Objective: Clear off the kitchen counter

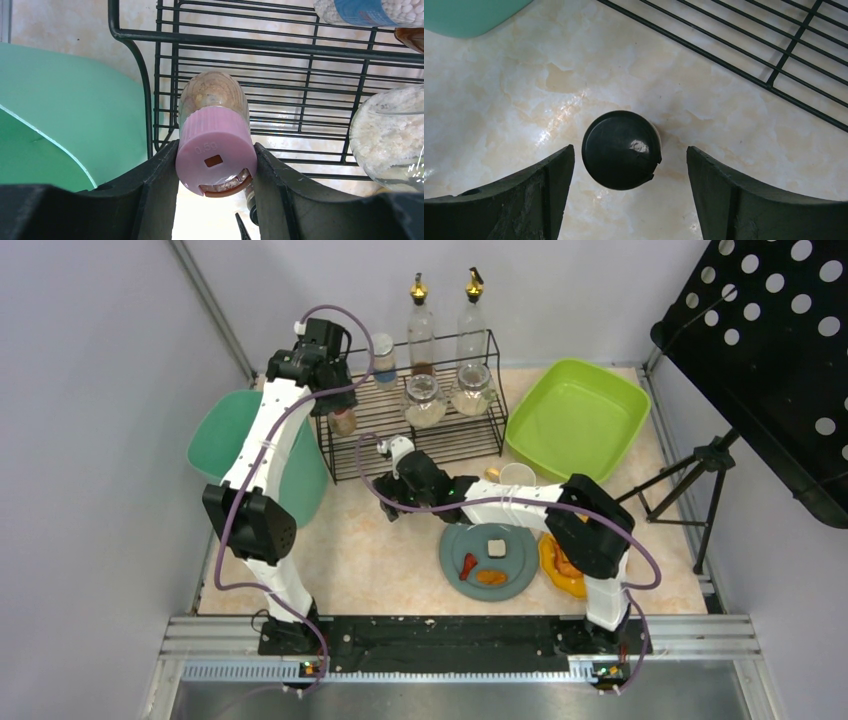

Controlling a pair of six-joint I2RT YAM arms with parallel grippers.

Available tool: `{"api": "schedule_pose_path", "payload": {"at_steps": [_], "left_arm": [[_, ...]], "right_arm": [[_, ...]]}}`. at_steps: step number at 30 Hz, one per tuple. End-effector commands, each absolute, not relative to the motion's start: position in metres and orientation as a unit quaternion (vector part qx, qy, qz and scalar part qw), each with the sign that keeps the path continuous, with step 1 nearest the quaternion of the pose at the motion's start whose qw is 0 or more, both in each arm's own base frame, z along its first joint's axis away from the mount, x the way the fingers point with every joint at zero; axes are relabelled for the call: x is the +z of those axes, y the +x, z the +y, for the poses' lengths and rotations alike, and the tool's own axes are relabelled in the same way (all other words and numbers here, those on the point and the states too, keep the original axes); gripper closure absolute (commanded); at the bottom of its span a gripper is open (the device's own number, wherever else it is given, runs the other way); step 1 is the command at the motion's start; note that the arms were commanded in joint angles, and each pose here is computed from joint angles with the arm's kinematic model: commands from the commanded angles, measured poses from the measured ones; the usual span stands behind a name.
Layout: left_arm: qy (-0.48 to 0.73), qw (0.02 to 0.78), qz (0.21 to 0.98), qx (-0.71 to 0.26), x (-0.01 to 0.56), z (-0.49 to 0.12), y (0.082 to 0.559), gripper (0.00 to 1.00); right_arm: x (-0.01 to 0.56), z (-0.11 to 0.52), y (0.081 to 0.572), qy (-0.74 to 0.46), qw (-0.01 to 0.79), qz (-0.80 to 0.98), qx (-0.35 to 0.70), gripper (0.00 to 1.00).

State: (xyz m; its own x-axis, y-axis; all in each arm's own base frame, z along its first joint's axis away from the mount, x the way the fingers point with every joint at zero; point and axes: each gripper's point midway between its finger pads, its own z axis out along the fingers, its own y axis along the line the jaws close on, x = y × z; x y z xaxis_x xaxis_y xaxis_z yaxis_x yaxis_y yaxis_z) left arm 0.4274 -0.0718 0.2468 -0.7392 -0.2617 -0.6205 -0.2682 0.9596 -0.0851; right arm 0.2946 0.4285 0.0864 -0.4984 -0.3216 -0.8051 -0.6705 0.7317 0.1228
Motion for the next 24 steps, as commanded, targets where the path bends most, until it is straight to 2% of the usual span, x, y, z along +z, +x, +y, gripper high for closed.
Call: {"api": "schedule_pose_path", "payload": {"at_steps": [1, 4, 8, 20, 24], "left_arm": [[-0.149, 0.346, 0.926, 0.024, 0.254, -0.063, 0.435, 0.53], [-0.151, 0.347, 0.925, 0.028, 0.254, -0.061, 0.436, 0.43], [-0.154, 0.351, 0.923, 0.031, 0.256, -0.060, 0.436, 0.36], [-0.154, 0.357, 0.921, 0.021, 0.261, -0.063, 0.438, 0.32], [-0.155, 0.363, 0.919, 0.015, 0.269, -0.063, 0.435, 0.31]], "right_arm": [[0.118, 0.456, 0.311, -0.283, 0.452, 0.810, 0.244, 0.21], [0.117, 0.458, 0.312, -0.288, 0.452, 0.810, 0.238, 0.25], [0.111, 0.459, 0.312, -0.292, 0.443, 0.816, 0.230, 0.30], [0.102, 0.446, 0.307, -0.289, 0.431, 0.829, 0.209, 0.42], [0.104, 0.446, 0.306, -0.290, 0.432, 0.828, 0.209, 0.57]]}}
